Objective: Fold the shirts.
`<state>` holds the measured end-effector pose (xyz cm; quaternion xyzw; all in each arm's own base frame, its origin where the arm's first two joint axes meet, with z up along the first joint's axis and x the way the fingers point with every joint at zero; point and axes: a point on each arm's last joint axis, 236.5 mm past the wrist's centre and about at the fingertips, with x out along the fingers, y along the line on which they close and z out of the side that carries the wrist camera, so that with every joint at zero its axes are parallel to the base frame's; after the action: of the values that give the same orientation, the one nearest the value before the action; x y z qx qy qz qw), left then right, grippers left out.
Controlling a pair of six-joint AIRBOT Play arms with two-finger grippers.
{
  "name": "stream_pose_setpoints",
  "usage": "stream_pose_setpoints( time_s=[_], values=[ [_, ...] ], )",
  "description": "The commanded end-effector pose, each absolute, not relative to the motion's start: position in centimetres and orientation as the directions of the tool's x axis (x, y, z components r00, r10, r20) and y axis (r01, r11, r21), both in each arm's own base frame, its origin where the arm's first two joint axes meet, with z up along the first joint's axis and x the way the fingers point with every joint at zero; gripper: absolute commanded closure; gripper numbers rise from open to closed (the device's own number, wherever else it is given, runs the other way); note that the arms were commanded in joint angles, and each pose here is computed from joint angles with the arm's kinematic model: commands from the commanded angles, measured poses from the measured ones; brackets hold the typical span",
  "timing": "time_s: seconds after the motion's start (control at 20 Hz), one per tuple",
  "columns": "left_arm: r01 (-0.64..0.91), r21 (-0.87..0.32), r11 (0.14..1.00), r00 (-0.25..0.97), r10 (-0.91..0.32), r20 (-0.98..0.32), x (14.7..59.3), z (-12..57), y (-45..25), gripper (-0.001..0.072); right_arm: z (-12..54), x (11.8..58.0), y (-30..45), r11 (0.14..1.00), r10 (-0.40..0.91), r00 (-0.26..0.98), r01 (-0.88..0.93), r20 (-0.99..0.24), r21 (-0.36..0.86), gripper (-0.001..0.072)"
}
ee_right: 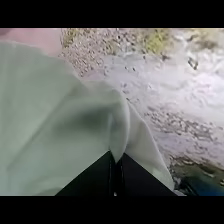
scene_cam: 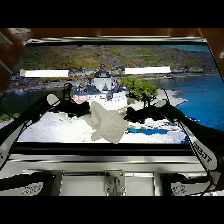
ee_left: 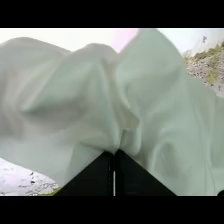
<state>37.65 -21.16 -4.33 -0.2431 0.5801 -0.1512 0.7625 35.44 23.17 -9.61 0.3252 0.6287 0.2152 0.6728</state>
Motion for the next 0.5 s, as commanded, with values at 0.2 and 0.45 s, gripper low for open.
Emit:
stream_pose_setpoints(
  time_s=[0.2,0.45],
  values=[
    [0.424,-0.425,0.8,0.634,-0.597,-0.492,39.9,18.8,-21.3,0.0669,12.8,42.8,19.0,0.659,0.732,0.494,-0.339,-0.469,0.672,0.0643],
    [0.568,-0.264,0.78,0.783,-0.611,-0.119,33.7,38.7,-18.8,0.0667,36.3,37.8,14.5,0.714,0.656,0.746,-0.567,-0.111,0.411,0.0643]
  ],
)
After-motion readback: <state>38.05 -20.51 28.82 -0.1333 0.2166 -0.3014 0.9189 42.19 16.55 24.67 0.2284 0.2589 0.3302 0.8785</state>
